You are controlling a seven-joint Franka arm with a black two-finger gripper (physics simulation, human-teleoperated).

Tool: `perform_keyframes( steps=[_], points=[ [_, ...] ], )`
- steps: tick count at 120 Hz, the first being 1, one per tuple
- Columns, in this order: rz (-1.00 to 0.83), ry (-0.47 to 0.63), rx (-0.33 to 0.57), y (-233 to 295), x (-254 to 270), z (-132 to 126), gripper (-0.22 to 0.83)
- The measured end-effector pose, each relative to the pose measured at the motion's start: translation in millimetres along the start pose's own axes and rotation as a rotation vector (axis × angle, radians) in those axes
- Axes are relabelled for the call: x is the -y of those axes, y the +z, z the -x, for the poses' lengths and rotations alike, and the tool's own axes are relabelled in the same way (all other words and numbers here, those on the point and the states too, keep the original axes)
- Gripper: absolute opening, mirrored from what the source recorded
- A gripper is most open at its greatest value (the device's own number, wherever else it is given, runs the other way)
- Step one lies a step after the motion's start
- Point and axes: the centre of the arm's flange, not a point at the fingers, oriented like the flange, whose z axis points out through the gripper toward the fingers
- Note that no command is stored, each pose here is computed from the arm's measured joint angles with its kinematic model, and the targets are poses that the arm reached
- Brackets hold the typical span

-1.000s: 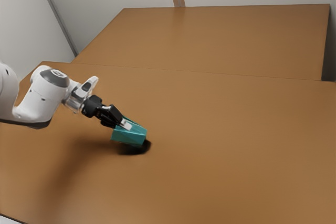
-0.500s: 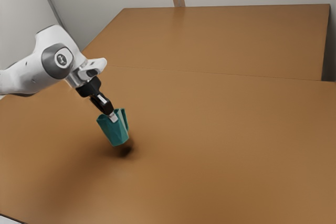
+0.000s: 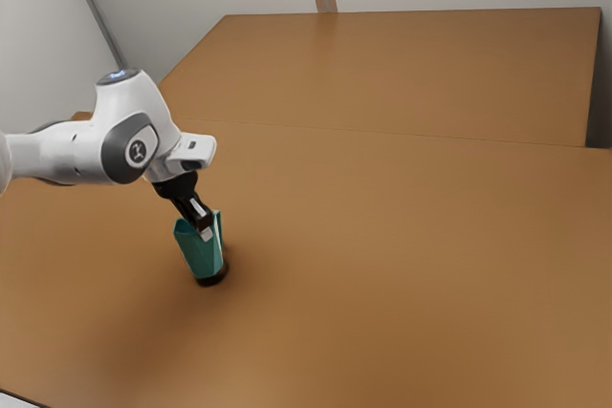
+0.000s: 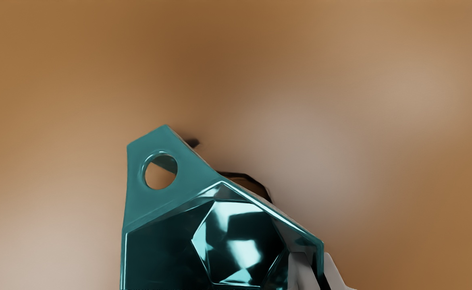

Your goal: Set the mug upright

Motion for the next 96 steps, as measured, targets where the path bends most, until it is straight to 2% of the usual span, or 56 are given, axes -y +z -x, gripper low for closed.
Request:
perform_keyframes(
  steps=[17, 59, 96],
  points=[
    [-0.031, -0.021, -0.031, -2.1, -3.0, -3.6, -0.17],
    [-0.079, 0.008, -0.121, -11.3, -50.7, -36.7, -0.17],
    [-0.101, -0.03, -0.179, 7.0, -55.9, -34.8, -0.17]
  ],
)
